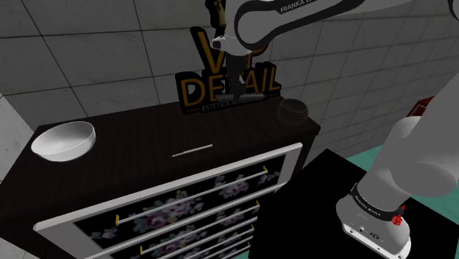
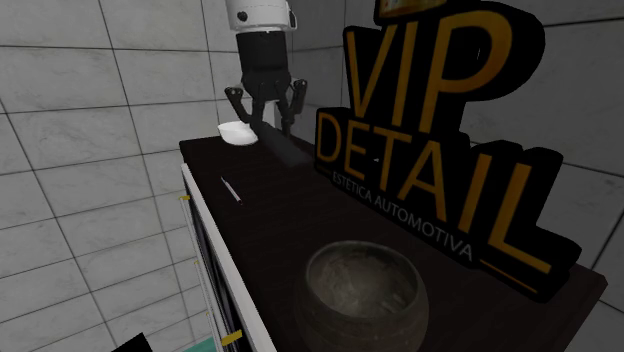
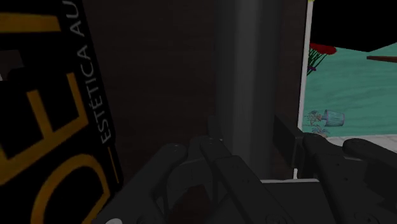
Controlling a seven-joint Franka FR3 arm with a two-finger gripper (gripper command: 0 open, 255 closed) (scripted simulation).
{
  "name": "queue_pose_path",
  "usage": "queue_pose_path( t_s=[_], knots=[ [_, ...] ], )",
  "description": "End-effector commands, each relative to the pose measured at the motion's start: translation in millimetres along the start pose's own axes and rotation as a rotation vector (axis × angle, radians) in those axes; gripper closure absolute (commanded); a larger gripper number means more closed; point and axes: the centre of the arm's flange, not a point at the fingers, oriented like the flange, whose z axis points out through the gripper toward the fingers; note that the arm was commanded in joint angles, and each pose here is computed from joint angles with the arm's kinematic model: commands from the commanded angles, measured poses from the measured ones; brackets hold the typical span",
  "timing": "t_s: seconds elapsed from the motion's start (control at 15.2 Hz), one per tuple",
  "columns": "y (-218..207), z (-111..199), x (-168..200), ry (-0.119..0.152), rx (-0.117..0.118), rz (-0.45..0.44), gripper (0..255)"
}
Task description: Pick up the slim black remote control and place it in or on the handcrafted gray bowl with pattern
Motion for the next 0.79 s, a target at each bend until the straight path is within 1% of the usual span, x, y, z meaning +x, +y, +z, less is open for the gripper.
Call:
queue_pose_path(
  t_s=[0.0, 0.73],
  knots=[
    [-2, -2, -25, 0.0, 0.0, -0.001, 255],
    [-10, 1, -170, 0.0, 0.0, -0.001, 255]
  ],
)
